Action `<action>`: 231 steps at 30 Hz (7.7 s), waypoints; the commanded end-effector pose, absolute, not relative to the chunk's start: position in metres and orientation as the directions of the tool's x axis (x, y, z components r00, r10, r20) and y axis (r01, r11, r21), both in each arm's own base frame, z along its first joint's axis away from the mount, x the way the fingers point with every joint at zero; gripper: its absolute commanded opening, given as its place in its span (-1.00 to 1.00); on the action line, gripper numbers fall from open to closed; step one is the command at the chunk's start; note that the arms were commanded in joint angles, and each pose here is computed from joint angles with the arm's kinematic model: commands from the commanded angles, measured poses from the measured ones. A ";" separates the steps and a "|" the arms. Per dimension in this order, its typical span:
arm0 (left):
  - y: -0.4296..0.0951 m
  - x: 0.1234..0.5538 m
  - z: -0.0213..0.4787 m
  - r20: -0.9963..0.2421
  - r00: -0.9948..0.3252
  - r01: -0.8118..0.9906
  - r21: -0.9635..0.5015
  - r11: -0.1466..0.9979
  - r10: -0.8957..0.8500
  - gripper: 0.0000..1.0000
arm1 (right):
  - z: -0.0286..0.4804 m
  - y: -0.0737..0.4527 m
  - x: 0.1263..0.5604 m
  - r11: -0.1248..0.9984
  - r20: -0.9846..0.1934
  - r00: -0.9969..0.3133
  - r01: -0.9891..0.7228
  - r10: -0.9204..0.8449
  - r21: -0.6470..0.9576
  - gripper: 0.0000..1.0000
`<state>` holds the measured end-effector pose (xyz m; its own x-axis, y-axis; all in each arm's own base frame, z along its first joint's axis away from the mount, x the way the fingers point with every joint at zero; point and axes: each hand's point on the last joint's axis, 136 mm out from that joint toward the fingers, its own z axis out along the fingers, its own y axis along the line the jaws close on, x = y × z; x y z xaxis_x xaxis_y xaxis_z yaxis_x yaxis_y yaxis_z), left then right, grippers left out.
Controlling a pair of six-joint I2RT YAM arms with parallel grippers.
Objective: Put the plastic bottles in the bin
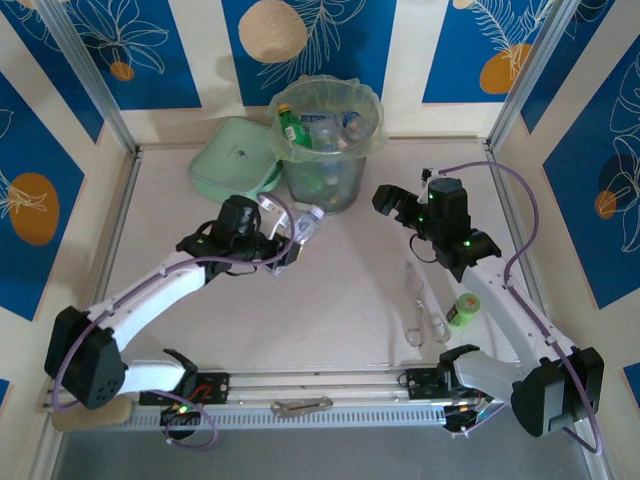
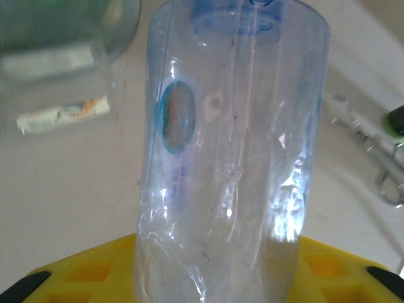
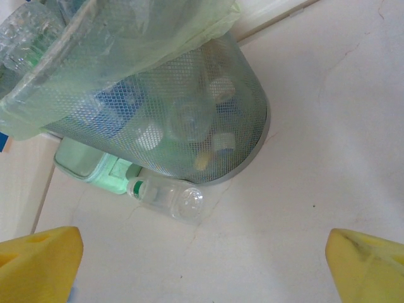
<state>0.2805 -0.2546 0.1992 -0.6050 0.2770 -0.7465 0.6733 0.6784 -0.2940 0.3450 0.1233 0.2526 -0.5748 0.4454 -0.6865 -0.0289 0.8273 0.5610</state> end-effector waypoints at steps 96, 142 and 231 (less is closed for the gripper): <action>-0.058 0.309 0.185 -0.759 -0.502 -0.073 -0.440 0.895 -0.414 0.99 | 0.149 0.372 0.333 0.596 -0.616 -0.479 -0.803 -0.626 0.018 1.00; -0.047 0.319 0.180 -0.729 -0.463 -0.110 -0.517 0.849 -0.504 0.99 | 0.089 0.397 0.378 0.436 -0.438 -0.334 -0.886 -0.835 -0.155 0.95; -0.042 0.306 0.169 -0.720 -0.477 -0.122 -0.513 0.850 -0.504 0.99 | 0.347 0.320 0.531 0.876 -0.876 -0.480 -0.444 -0.054 0.190 0.20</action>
